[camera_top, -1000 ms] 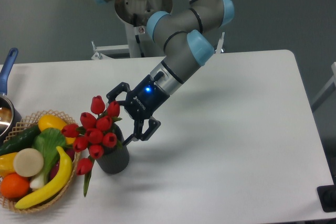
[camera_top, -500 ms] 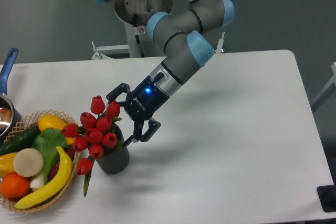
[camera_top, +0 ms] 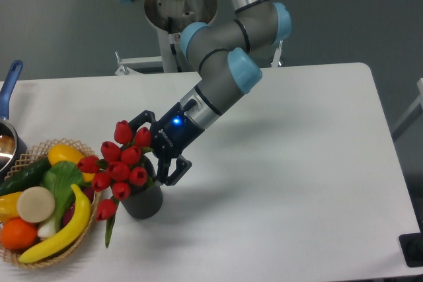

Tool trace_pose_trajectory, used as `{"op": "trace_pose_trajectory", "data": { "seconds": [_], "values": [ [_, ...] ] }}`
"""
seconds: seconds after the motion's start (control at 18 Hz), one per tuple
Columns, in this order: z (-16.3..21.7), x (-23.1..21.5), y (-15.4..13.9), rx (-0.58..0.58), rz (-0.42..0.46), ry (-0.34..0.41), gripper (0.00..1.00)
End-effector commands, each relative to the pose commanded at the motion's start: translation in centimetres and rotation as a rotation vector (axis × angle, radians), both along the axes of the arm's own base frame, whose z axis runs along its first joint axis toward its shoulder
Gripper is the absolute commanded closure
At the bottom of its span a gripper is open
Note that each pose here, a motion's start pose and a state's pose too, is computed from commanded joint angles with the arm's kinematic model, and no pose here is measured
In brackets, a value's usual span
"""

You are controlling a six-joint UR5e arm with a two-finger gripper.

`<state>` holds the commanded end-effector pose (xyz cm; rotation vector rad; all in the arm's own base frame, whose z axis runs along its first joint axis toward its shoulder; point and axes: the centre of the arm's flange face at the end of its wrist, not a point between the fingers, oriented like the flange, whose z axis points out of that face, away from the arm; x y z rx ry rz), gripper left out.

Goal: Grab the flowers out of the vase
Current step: 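Close the gripper on the tulip stems and begin lifting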

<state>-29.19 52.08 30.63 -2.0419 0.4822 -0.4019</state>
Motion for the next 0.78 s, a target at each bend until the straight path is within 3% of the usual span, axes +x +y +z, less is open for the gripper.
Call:
{"op": "trace_pose_trajectory", "data": {
  "seconds": [0.06, 0.17, 0.28, 0.44, 0.78],
  "values": [
    [-0.2, 0.0, 0.1, -0.001, -0.002, -0.001, 0.15],
    [-0.2, -0.1, 0.2, 0.008, -0.01, 0.012, 0.24],
    [-0.2, -0.2, 0.3, 0.012, -0.014, 0.019, 0.41],
    [0.1, -0.5, 0.4, 0.017, -0.013, 0.025, 0.55],
    [1.0, -1.0, 0.3, 0.033, -0.006, 0.033, 0.61]
  ]
}}
